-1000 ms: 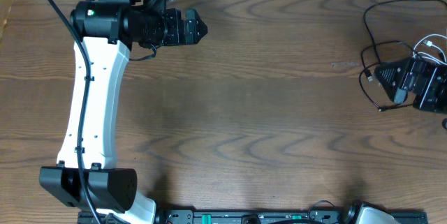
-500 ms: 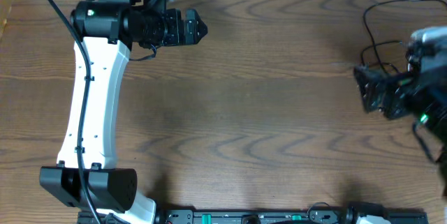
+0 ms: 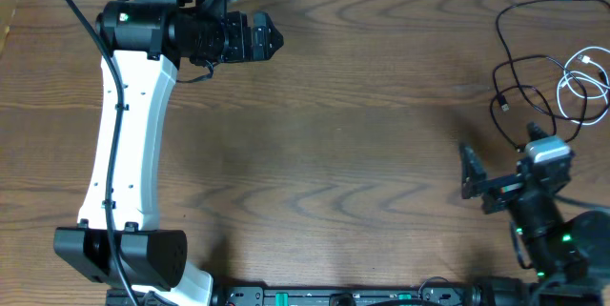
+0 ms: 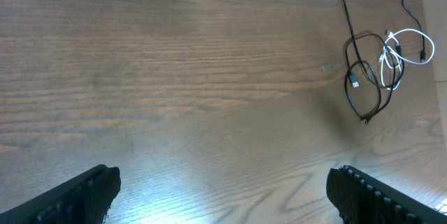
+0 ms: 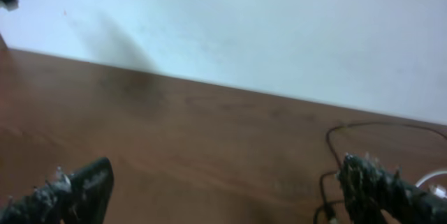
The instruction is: Untangle cables
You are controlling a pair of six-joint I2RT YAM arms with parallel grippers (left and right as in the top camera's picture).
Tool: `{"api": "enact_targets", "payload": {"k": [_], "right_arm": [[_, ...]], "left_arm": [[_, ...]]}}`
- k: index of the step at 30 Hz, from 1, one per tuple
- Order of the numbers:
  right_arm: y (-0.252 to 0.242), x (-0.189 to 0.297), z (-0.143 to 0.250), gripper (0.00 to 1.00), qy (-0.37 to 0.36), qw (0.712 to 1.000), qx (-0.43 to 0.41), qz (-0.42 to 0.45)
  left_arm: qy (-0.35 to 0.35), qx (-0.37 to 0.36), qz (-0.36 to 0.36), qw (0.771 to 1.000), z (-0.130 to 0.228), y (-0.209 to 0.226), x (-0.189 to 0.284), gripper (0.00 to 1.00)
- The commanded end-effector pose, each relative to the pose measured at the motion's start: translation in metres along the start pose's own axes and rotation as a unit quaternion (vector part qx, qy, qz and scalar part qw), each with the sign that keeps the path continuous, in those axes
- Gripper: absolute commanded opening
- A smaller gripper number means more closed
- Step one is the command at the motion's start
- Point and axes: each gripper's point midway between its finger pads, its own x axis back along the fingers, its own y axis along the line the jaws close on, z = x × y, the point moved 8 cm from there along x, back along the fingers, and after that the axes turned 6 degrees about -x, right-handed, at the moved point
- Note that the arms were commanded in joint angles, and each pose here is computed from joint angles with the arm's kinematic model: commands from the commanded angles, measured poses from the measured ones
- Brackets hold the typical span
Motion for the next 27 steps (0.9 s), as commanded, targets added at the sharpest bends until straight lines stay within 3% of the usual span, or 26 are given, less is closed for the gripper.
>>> {"api": "enact_targets", "payload": {"k": [1,18,27], "right_arm": [[0.000,-0.004,0.034,0.99,-0.006,1.000,-0.013,-0.004],[-0.009,-0.021,0.113,0.99,-0.046,0.998,-0.040,0.017],[-0.023,-0.023,0.125,0.99,-0.060,0.994,-0.041,0.086]], "left_arm": [[0.000,0.001,-0.004,1.000,0.000,0.000,0.001,1.00],[0.000,0.001,-0.004,1.000,0.000,0.000,0.001,1.00],[0.000,0.001,-0.004,1.000,0.000,0.000,0.001,1.00]]}}
